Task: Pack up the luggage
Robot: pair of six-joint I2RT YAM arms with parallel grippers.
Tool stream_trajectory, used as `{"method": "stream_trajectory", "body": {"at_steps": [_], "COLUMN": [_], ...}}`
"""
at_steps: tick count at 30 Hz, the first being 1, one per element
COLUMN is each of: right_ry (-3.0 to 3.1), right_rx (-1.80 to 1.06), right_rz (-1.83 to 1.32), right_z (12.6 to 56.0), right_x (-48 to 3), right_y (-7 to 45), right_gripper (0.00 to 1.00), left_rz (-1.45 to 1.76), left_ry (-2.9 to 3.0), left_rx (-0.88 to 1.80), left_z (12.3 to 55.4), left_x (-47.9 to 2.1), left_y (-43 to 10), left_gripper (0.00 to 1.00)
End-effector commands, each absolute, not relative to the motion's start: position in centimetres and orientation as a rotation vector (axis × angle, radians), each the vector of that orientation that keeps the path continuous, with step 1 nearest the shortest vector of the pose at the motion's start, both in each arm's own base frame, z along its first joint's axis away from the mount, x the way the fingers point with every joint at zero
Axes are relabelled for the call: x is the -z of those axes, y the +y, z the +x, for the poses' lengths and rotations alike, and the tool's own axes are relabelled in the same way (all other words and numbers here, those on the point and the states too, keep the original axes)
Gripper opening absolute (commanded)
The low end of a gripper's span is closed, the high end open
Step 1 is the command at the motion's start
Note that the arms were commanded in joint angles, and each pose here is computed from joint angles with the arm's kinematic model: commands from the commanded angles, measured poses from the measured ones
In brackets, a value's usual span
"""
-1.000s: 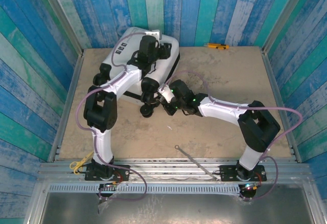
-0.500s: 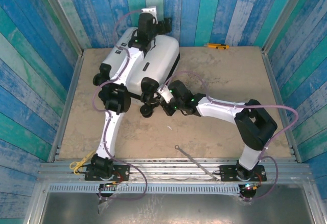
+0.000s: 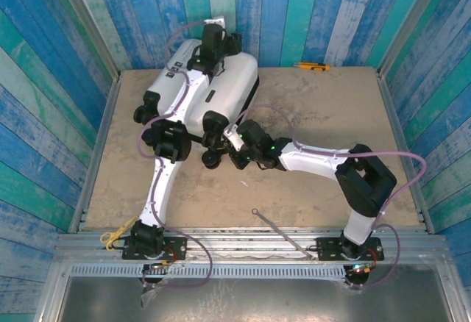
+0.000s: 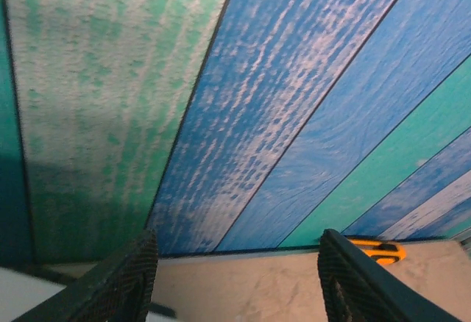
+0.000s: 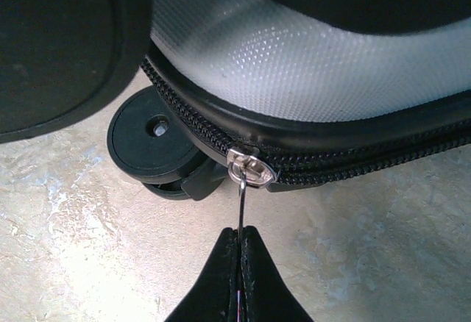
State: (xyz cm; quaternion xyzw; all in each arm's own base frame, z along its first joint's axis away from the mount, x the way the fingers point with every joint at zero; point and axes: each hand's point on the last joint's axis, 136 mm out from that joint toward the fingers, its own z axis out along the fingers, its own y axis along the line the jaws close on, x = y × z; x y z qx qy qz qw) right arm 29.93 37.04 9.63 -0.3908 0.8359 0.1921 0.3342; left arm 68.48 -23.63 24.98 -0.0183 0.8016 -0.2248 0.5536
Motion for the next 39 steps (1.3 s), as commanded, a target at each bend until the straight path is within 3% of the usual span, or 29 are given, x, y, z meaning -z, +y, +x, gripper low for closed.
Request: {"method": "stream_trajectory", "body": {"at_steps": [1,8,13,17,22,26,39], "right_ry": [2.198,2.186,2.169,2.171,2.212,2.203,2.174], "right_rx": [-0.547,-0.58,-0.562,-0.492,-0.497,-0.503,-0.533], "right_rz": [-1.098,-1.088,-1.079,-1.048,-1.03,-1.037,-1.02], "right_z": [27.2,26.4,26.1,26.8,28.7,29.7,29.8], "right_x": [-9.7,-10.4,-11.0,-10.7,-8.5,-8.1,-9.3], "right_y": [37.1,36.6,35.7,34.5,33.9,34.2,34.2], "right_gripper": [0.0,0.0,0.0,0.0,0.0,0.0,0.0], "left_rz": [-0.033,0.115,0.17,0.194,0.178,0.165,0.213], "left_ry": [2.342,2.598,2.657,2.565,2.326,2.302,2.421], "left_rx": [0.366,0.182,0.085,0.258,0.36,0.382,0.218], "left_z": [64.5,59.8,56.9,54.0,49.6,45.8,34.8], "left_x": [-12.6,-6.8,-6.4,-9.6,-16.0,-17.9,-20.4], "left_y": [-21.4,-20.6,-19.6,-20.7,-20.4,-19.3,-17.4], "left_gripper": [0.58,0.55,0.56,0.51,0.55,0.58,0.8]}}
